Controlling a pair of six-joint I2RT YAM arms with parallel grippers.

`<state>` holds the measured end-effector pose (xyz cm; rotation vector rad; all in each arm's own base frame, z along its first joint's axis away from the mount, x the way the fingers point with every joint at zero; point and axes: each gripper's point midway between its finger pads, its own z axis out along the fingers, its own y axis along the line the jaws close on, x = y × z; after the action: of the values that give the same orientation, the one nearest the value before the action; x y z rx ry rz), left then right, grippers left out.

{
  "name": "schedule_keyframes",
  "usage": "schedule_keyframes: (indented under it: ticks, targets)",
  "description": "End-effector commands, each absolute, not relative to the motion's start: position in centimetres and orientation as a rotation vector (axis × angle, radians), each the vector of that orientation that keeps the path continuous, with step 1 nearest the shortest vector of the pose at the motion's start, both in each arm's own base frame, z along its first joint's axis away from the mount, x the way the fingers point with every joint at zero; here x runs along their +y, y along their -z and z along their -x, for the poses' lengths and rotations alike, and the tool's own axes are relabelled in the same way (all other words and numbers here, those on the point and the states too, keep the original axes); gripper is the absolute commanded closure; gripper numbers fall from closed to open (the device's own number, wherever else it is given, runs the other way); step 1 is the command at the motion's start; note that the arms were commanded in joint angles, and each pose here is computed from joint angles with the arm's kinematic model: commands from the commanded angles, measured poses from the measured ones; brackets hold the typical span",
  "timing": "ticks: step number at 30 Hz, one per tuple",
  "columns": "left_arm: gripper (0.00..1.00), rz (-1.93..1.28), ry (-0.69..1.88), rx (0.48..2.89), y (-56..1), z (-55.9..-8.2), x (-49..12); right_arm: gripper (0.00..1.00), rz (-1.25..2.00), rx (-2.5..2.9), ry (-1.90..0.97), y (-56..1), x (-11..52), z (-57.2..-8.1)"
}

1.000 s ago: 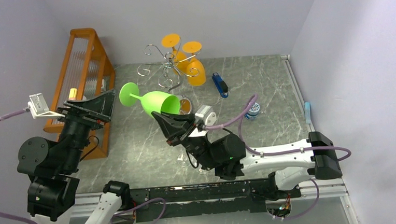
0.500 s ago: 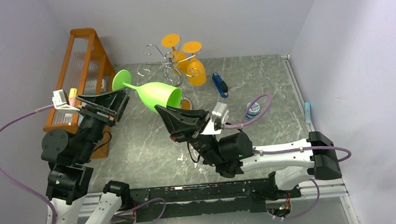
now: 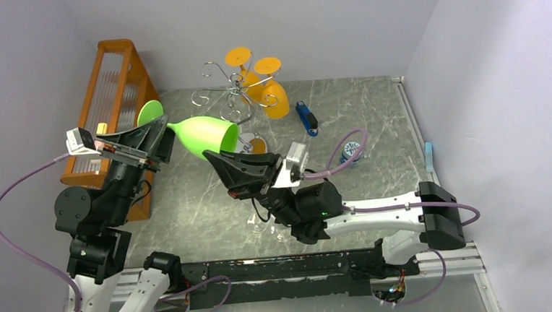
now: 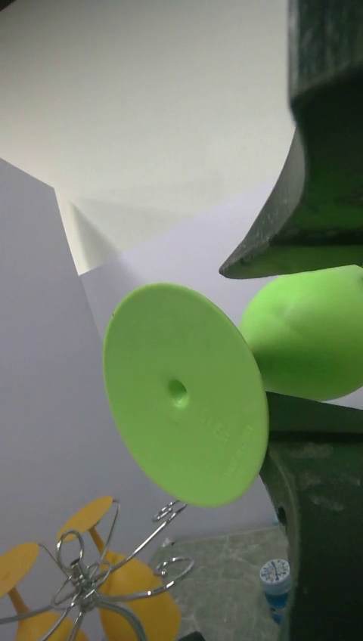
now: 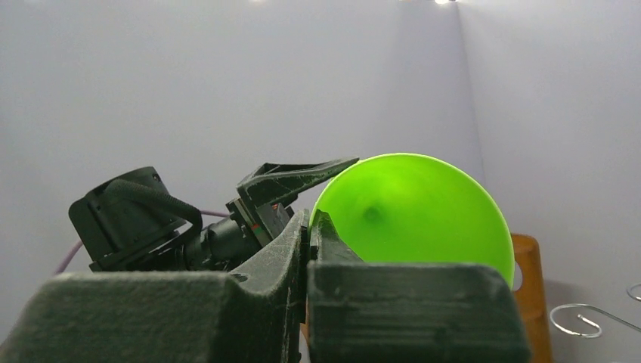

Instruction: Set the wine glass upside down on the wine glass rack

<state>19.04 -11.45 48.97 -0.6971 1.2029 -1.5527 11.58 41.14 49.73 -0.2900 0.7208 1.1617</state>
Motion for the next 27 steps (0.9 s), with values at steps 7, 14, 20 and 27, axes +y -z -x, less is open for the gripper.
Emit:
schedule_keyframes:
  ticks: [7, 14, 20, 27]
  targets:
    - [0.69, 0.602, 1.551, 1.075, -52.8, -19.3, -11.1, 1.00, 0.262, 0.698, -1.238, -50.7, 39.0, -11.2]
    - [0.83, 0.504, 1.521, 1.030, -53.8, -19.6, -11.5, 1.00, 0.321, 0.734, -1.266, -49.8, 39.5, -10.9]
    - [0.64, 0.483, 1.601, 1.091, -52.3, -20.7, -13.2, 1.00, 0.337, 0.714, -1.284, -49.4, 39.8, -10.9]
    - [0.73, 0.461, 1.589, 1.071, -52.5, -21.1, -13.2, 1.00, 0.493, 0.674, -1.237, -48.9, 41.9, -9.7]
